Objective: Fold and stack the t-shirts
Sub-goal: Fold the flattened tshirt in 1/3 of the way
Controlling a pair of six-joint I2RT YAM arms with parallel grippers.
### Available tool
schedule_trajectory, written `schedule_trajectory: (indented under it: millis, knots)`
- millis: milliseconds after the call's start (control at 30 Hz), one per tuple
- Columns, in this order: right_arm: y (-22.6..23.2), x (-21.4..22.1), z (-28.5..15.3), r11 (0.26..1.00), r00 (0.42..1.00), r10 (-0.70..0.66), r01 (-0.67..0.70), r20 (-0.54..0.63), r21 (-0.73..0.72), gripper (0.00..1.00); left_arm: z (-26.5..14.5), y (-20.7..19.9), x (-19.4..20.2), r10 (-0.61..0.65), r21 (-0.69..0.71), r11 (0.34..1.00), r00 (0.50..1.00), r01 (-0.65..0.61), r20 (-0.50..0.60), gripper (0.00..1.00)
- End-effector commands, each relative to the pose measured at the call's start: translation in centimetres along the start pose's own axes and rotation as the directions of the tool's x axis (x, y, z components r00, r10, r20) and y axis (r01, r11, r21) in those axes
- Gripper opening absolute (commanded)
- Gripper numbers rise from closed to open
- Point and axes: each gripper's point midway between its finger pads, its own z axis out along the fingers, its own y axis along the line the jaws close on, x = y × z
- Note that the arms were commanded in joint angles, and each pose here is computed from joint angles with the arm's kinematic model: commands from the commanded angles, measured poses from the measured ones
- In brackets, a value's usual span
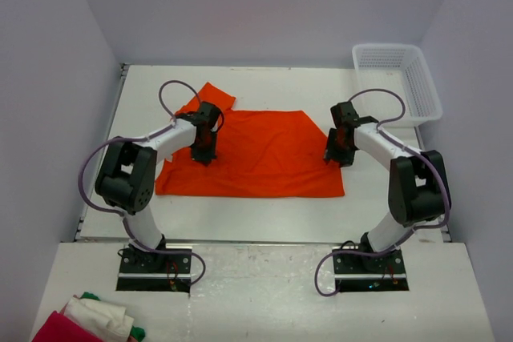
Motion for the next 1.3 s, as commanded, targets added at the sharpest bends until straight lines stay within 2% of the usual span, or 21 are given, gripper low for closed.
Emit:
schedule_trajectory:
  millis: [0, 367, 500, 533, 567, 633, 1067, 1267]
  knots:
    - [0.4, -1.3, -0.1, 1.0, 1.0, -0.001, 0.001, 0.007, -0.005, 0.45, 0.0, -0.5, -1.9, 0.011, 0.002, 1.0, 0.999, -0.011, 0.042, 0.0]
    - [-0.3, -1.2, 1.5, 1.0, 0.999, 0.007, -0.006, -0.032, 0.028, 0.41, 0.8, 0.0, -2.1, 0.0, -0.041, 0.999, 0.999, 0.001, 0.033, 0.0]
    - [-0.2, -1.2, 1.5, 1.0, 0.999, 0.009, -0.008, -0.047, 0.022, 0.26, 1.1, 0.2, -1.9, -0.005, -0.052, 0.999, 1.0, 0.006, 0.027, 0.0]
    - [-0.2, -1.1, 1.5, 1.0, 0.999, 0.011, -0.01, -0.05, 0.021, 0.16, 1.2, 0.3, -1.9, -0.004, -0.054, 0.999, 1.0, 0.006, 0.026, 0.0]
    - [-0.2, -1.2, 1.5, 1.0, 0.999, 0.014, -0.013, -0.046, 0.024, 0.09, 1.2, 0.4, -1.9, -0.007, -0.06, 0.998, 1.0, 0.009, 0.027, 0.0]
    - [-0.3, -1.3, 1.5, 0.999, 0.999, 0.018, -0.017, -0.043, 0.027, 0.0, 1.3, 0.5, -2.0, -0.009, -0.071, 0.997, 1.0, 0.011, 0.025, 0.0]
    - [-1.5, -1.6, 0.7, 0.995, 0.998, 0.056, -0.056, -0.007, 0.086, 0.0, 2.6, 2.1, -1.3, -0.028, -0.161, 0.987, 1.0, 0.027, -0.004, 0.0]
    - [-2.1, -0.9, 0.5, 0.992, 0.998, 0.061, -0.06, -0.007, 0.107, 0.0, 1.7, 1.8, -2.4, -0.036, -0.146, 0.988, 0.999, 0.04, 0.033, 0.0]
